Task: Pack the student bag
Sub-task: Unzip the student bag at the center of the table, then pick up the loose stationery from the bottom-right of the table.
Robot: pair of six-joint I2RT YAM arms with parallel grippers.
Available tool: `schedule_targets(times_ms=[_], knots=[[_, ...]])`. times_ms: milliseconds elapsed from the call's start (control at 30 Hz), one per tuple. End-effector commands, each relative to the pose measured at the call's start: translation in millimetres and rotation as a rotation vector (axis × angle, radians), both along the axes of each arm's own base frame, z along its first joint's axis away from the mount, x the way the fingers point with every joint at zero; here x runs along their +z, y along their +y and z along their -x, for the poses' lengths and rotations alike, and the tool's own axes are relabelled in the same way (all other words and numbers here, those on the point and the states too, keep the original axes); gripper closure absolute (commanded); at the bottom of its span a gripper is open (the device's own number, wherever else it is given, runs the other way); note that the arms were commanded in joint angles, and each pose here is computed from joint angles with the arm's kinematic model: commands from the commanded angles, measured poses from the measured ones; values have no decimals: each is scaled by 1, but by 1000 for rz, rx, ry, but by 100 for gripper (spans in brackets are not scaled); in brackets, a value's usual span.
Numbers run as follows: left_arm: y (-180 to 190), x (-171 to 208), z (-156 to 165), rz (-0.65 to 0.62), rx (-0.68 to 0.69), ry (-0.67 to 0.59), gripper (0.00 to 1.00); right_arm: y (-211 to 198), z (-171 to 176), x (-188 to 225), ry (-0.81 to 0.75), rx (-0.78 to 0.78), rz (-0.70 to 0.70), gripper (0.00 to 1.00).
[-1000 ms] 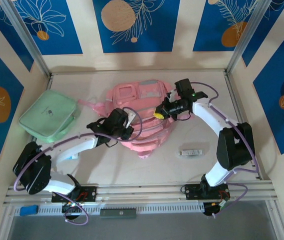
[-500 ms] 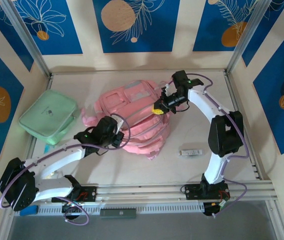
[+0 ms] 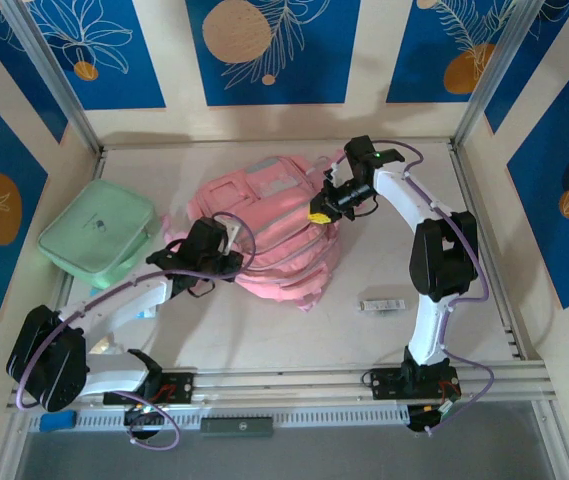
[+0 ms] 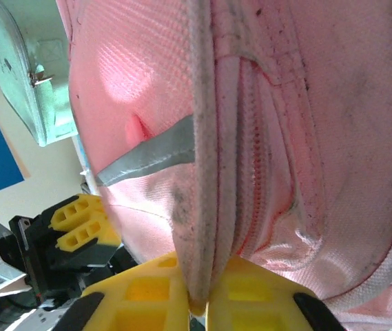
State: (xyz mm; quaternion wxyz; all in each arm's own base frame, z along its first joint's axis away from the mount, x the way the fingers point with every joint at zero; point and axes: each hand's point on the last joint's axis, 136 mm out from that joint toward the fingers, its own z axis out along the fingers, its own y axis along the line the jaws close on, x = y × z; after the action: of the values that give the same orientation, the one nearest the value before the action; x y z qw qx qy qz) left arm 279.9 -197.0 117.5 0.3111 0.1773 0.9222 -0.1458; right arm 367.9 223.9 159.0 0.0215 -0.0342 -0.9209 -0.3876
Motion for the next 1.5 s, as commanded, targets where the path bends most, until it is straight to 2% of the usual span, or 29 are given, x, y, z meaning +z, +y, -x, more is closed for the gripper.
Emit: schedule_targets(times_ms=[0, 167, 233, 400, 500, 733, 933, 1067, 1167, 1333, 1467], knots=[[-6, 7, 17, 79, 0, 69, 73, -15, -9, 16, -103, -30, 32, 77], [-19, 13, 42, 174, 33, 102, 62, -44, 15, 8, -112, -99, 195, 51], [-24, 16, 51, 210, 41, 110, 62, -58, 31, 5, -105, -150, 252, 44], [-48, 28, 77, 321, 9, 82, 53, -92, 85, -18, -48, -257, 427, 27], [-68, 26, 93, 381, -26, 103, 51, -110, 122, -36, 14, -323, 512, 22], [-102, 20, 119, 392, -98, 97, 44, -137, 190, -82, 163, -482, 633, 12], [-125, 12, 127, 380, -153, 116, 38, -151, 199, -109, 213, -602, 656, 1], [-135, 10, 126, 375, -168, 110, 34, -147, 182, -115, 190, -646, 634, 1], [-136, 10, 125, 362, -172, 105, 32, -153, 177, -120, 205, -687, 673, 1], [-132, 6, 124, 350, -155, 102, 30, -143, 161, -128, 191, -656, 643, 0], [-128, 4, 123, 345, -140, 103, 29, -141, 156, -128, 146, -556, 726, 7]])
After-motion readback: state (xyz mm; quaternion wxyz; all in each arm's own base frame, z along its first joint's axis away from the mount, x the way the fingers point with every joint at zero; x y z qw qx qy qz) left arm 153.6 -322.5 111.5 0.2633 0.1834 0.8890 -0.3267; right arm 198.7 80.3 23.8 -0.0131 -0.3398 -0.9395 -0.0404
